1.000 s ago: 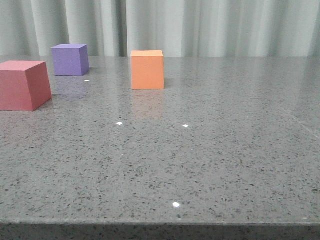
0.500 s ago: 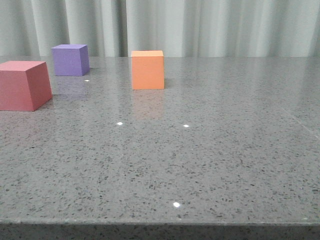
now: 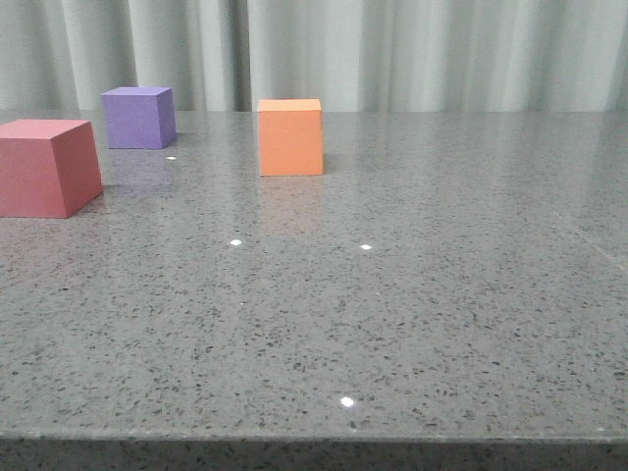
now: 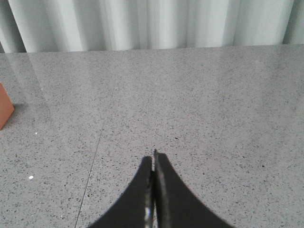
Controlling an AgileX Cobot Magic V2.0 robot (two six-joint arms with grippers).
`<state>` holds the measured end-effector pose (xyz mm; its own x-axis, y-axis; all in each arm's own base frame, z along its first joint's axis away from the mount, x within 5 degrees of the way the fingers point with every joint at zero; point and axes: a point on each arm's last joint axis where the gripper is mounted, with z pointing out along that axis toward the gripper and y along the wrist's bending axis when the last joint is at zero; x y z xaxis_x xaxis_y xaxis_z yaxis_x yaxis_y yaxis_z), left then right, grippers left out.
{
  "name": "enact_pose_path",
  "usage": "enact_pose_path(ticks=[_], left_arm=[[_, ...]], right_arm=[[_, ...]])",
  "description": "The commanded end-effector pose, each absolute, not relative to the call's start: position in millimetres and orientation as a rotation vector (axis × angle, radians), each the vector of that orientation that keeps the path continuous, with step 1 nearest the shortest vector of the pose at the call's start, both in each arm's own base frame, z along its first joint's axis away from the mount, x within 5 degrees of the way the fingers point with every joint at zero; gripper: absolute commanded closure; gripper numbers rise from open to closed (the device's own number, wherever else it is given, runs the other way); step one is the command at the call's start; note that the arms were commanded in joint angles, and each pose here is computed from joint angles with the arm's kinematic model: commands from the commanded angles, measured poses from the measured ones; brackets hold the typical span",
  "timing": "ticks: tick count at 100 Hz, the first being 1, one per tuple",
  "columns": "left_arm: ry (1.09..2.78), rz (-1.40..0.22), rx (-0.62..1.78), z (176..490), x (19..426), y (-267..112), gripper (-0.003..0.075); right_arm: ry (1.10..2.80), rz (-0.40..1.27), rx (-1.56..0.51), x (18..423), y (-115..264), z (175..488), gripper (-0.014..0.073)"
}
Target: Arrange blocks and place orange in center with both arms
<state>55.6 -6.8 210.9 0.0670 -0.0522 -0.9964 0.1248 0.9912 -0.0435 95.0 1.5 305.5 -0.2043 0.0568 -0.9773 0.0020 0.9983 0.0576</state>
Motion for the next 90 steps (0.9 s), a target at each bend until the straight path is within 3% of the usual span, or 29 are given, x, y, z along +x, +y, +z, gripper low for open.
enact_pose_path(ticks=[1,24,44,69,90], left_arm=[[1.423,-0.146,0.05,206,54,-7,0.0741],[1.333,-0.166,0.035,219,52,-7,0.0741],[1.297,-0.241,-0.028,264,42,-5,0.0741],[1.534,-0.227,-0.001,348,37,-6,0.0741],[1.813,-0.209,0.015,401,55,-10,0.0741]], right_arm=[[1.672,0.042,0.004,96,3,321,0.0705],[1.672,0.042,0.004,96,3,321,0.0705],[1.672,0.042,0.004,96,3,321,0.0705],[1.672,0.042,0.004,96,3,321,0.0705],[1.672,0.042,0.004,96,3,321,0.0705]])
